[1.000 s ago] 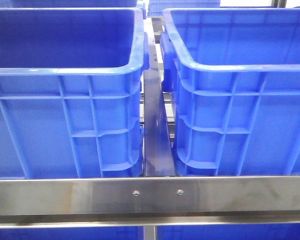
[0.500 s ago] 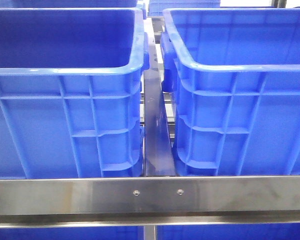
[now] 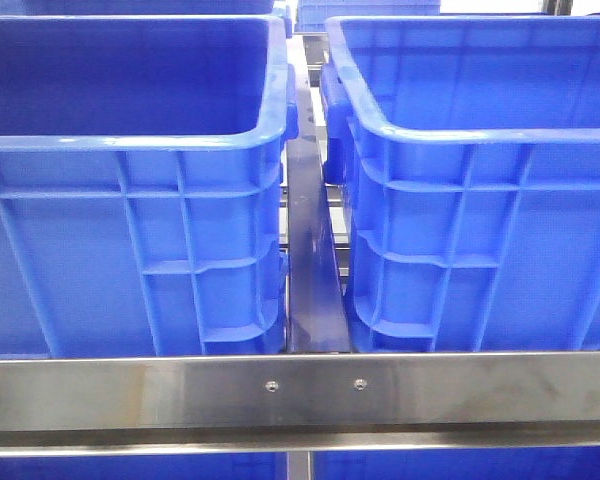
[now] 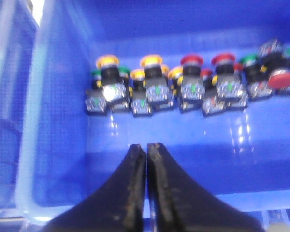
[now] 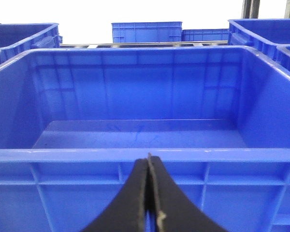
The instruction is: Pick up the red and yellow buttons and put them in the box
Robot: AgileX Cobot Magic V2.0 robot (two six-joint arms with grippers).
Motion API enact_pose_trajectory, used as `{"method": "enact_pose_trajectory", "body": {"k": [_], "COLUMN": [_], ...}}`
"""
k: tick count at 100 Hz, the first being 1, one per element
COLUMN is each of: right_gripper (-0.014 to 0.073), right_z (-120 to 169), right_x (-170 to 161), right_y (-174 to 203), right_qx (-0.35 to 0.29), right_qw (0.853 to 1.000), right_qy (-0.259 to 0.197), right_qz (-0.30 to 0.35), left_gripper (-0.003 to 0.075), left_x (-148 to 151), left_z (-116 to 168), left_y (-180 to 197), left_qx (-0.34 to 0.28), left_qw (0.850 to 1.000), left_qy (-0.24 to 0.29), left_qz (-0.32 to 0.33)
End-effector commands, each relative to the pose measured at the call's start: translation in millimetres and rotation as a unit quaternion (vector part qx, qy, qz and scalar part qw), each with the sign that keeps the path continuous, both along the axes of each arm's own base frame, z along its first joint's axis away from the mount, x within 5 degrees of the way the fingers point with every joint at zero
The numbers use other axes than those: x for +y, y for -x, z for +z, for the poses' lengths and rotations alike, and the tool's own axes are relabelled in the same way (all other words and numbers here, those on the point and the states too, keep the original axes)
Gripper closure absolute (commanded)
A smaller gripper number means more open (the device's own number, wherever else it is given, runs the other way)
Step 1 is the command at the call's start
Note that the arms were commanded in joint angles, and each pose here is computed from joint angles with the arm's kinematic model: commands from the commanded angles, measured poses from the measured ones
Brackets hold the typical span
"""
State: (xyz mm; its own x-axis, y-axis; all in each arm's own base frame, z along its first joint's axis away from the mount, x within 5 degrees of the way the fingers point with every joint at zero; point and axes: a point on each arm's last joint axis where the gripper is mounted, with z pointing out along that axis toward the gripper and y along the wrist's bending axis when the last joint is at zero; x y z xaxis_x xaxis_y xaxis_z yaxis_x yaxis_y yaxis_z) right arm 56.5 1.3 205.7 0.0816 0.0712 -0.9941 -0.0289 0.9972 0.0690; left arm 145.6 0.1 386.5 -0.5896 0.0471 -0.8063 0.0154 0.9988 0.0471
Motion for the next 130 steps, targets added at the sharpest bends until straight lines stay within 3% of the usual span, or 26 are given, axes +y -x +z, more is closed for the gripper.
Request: {"method": "enact_pose_trajectory", "body": {"k": [1,9,16,26,36,47,72,101,130], "right_gripper": [0.0662,0.0662,0.0662,0.0662,0.0662,0.0662,0.0662,0.0662,0.0662], "right_z": [8,8,8,8,8,8,8,8,8], "right_x": [0,0,0,0,0,0,0,0,0], "right_y": [3,3,3,3,3,3,3,3,3], "right_qx": [-0.051,-0.051,-0.051,-0.051,-0.051,-0.051,-0.051,-0.051,-0.051], "right_qw": [0.999,0.999,0.999,0.999,0.999,0.999,0.999,0.999,0.999], "right_qy": [0.005,0.005,0.005,0.005,0.005,0.005,0.005,0.005,0.005], "right_qz": [0.002,0.002,0.002,0.002,0.002,0.002,0.002,0.002,0.002], "left_gripper": [0.0736,0.0684,0.0567,0.0328,0.0223,0.0226,0.0246,0.0277,0.0277], "left_x": [-2,-4,-6,-7,-8,-14,-47,-70,-82], "left_z": [10,7,3,0,-2,-4,-18,-34,-50], "left_y": [-9,-15,-20,-29,-37,-50,-106,-173,-209], "left_qx": [-0.027,-0.016,-0.006,-0.001,-0.005,-0.006,0.069,0.135,0.163], "left_qw": [1.000,1.000,0.999,0.999,0.999,0.998,0.993,0.987,0.984], "left_qy": [0.008,0.023,0.034,0.037,0.047,0.056,0.061,0.022,-0.018], "left_qz": [-0.005,-0.008,-0.011,-0.012,-0.014,-0.030,-0.079,-0.090,-0.076]}}
